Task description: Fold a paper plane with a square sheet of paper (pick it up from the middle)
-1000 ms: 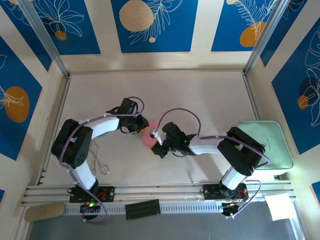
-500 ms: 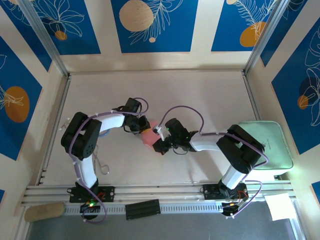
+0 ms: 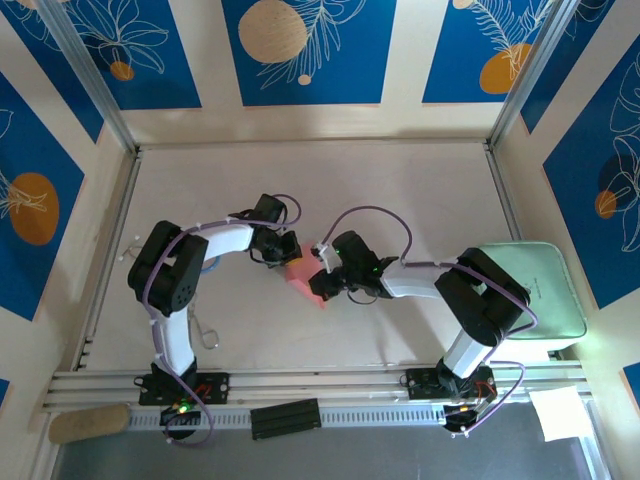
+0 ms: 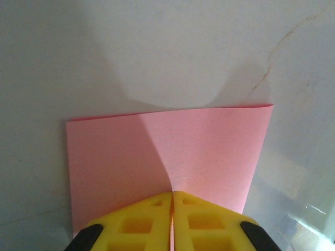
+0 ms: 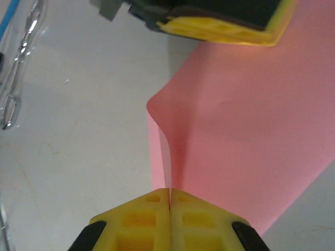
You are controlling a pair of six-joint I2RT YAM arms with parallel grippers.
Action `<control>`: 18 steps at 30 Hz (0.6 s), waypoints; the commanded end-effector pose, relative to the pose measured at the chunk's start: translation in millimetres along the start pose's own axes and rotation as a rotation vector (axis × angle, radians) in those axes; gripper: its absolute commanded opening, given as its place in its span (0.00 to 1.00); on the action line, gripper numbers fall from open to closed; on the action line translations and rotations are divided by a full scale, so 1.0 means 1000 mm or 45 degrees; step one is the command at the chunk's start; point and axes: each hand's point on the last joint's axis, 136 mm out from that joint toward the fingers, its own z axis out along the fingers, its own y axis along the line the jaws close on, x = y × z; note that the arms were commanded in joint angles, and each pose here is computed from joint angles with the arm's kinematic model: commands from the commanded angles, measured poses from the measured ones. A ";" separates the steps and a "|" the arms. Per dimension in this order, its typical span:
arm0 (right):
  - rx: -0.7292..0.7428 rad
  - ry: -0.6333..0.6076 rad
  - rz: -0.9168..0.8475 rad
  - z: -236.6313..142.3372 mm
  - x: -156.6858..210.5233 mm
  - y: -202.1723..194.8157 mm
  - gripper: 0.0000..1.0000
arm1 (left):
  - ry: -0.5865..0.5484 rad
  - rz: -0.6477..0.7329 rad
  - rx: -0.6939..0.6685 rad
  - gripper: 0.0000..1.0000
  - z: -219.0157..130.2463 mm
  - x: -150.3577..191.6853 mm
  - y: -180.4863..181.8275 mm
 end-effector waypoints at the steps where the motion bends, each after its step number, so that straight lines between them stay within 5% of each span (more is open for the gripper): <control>1: 0.103 0.002 0.054 0.001 -0.003 -0.015 0.04 | 0.070 0.006 -0.089 0.09 0.012 0.014 0.015; 18: 0.211 0.034 0.117 0.002 0.003 -0.031 0.04 | 0.078 0.012 -0.087 0.09 0.013 0.016 0.014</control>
